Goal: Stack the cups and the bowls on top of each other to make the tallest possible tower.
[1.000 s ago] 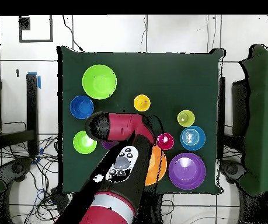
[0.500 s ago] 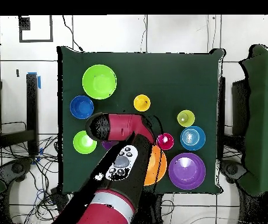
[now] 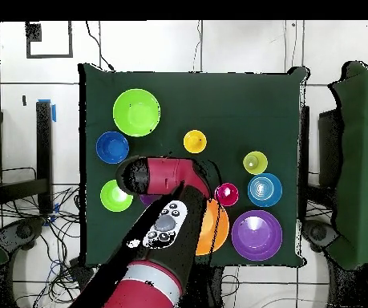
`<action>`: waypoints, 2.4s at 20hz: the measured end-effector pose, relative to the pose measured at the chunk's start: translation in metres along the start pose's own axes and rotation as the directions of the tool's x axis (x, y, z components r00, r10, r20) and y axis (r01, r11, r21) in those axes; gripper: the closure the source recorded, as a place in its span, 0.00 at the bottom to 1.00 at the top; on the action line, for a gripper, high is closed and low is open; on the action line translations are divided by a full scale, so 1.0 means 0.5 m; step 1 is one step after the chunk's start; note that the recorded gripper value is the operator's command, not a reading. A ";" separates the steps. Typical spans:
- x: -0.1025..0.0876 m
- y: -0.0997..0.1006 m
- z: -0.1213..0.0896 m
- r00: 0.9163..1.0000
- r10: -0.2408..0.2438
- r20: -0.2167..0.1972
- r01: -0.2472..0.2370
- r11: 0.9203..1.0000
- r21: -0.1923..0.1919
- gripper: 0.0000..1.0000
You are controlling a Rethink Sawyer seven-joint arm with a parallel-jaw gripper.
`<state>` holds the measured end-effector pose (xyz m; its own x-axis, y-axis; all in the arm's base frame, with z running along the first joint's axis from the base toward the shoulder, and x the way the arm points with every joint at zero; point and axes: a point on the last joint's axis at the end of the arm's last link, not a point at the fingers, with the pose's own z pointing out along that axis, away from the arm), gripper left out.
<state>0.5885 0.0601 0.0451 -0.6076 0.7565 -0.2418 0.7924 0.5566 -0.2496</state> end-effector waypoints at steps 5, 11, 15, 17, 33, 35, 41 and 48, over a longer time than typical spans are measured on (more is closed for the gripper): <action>0.020 -0.018 0.000 1.000 0.003 -0.014 -0.003 1.000 0.017 0.00; 0.040 -0.054 -0.014 1.000 0.006 -0.017 -0.005 0.999 0.040 0.00; 0.041 -0.076 -0.021 1.000 0.016 -0.018 -0.015 0.999 0.053 0.00; 0.041 -0.085 -0.020 1.000 0.020 -0.018 -0.019 0.998 0.059 0.00; 0.064 -0.088 0.071 1.000 0.027 0.000 -0.027 0.998 0.059 0.00; 0.066 -0.086 0.081 1.000 0.031 0.003 -0.031 0.998 0.054 0.00; 0.068 -0.082 0.103 0.999 0.035 0.018 -0.036 0.999 0.037 0.00; 0.065 -0.084 0.128 0.999 0.033 0.039 -0.034 0.999 0.019 0.00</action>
<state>0.5318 0.0393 -0.0125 -0.5827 0.7605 -0.2863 0.8113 0.5240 -0.2594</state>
